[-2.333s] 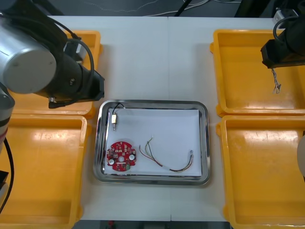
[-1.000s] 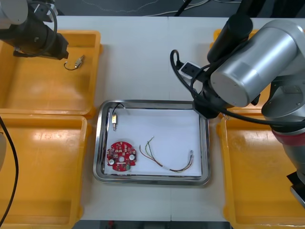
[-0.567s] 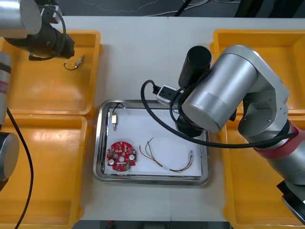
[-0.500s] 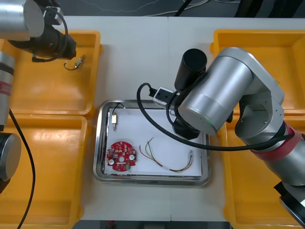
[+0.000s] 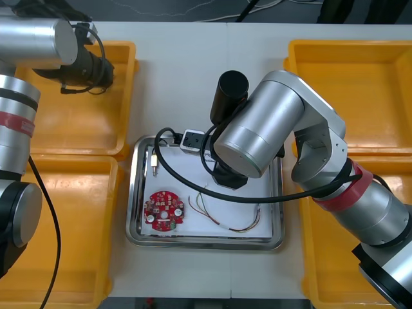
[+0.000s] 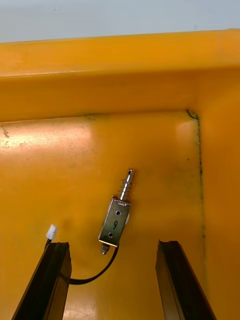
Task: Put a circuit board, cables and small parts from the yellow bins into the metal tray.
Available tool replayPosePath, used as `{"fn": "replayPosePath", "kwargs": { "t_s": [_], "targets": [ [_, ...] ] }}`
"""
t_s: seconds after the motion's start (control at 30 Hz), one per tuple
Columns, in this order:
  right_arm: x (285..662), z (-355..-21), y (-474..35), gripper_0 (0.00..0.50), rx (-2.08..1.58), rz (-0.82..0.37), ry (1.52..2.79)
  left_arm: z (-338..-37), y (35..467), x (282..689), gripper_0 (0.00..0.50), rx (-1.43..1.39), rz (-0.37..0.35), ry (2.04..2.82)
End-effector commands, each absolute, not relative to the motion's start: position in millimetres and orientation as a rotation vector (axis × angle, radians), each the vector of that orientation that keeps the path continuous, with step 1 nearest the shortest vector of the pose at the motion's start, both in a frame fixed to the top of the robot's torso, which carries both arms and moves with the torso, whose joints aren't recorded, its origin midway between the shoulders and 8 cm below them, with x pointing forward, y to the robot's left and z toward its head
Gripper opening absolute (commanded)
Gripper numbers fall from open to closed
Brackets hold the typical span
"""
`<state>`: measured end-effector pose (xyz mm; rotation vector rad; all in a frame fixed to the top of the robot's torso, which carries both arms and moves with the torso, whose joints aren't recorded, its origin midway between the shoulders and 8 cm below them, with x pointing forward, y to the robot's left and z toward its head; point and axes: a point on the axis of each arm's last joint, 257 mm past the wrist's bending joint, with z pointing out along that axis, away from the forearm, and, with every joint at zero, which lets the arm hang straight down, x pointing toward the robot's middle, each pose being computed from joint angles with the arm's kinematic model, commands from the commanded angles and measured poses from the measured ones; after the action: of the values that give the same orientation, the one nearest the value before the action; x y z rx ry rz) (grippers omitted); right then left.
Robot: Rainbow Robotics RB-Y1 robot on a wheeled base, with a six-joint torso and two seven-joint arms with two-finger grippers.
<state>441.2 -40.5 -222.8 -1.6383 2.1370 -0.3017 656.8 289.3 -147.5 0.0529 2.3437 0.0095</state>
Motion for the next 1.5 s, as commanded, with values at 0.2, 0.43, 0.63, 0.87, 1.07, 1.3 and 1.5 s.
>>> {"fn": "replayPosePath", "kwargs": {
  "t_s": [0.2,0.43,0.63,0.87,1.07,1.3,1.5],
  "targets": [
    [449.2,-231.9,-28.0,0.0,-1.771,-0.319,2.056,-118.7,276.8,676.5,0.5,0.194,0.087,2.262],
    [452.6,-247.4,-31.5,0.0,-1.796,-0.328,2.071,-122.4,273.8,676.3,0.5,0.236,0.126,2.264],
    [455.5,-250.9,-32.5,0.021,-1.802,-0.335,2.071,-127.4,272.7,675.6,0.5,0.253,0.146,2.274],
    [460.8,-244.6,-36.9,0.408,-1.796,-0.372,2.056,-129.3,265.4,676.4,0.5,0.279,0.154,2.282],
    [453.9,-221.4,-47.1,0.5,-1.781,-0.371,2.079,-124.3,261.2,680.8,0.5,0.275,0.149,2.296],
    [445.6,-205.9,-52.3,0.5,-1.75,-0.348,2.094,-120.2,262.2,684.6,0.5,0.266,0.154,2.308],
    [442.9,-187.0,-60.7,0.5,-1.693,-0.32,2.095,-120.2,264.4,685.5,0.5,0.27,0.165,2.316]
  ]
}}
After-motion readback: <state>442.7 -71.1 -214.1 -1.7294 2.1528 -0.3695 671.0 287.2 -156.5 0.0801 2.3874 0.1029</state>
